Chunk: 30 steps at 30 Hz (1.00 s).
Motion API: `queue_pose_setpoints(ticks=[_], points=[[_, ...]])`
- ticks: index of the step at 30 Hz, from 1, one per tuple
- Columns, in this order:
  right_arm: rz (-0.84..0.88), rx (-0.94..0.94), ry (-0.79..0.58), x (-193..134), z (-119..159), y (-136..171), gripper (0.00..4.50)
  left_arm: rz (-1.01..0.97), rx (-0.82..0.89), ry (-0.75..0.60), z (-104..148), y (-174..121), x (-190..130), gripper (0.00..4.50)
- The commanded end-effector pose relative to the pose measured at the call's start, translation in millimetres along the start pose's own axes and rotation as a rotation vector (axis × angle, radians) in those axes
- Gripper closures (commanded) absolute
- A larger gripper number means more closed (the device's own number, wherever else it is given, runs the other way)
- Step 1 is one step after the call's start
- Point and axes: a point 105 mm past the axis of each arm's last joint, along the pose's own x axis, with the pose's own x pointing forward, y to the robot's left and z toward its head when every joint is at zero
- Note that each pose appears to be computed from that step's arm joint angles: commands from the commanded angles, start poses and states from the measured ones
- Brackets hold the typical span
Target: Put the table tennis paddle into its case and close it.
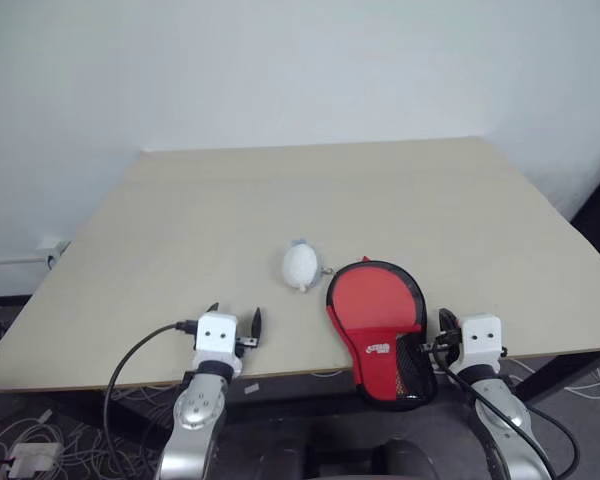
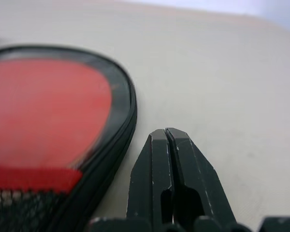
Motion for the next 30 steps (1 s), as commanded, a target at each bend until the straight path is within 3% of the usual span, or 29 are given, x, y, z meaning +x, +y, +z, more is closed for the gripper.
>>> queue_pose_setpoints(ticks=[1,4,30], points=[[0.442,0.131,0.086,119.7,73.7,34.9,4.5,-1.344,-0.026,-0.167,166.2,-59.7,-8.0,0.41],[0.468,0.138,0.038,117.1,85.5,35.9,4.5,-1.333,-0.039,-0.178,167.3,-65.2,-4.9,0.41],[0.474,0.214,-0.011,118.6,107.0,28.1,4.5,-1.398,-0.039,-0.162,168.6,-72.0,-1.0,0.41]])
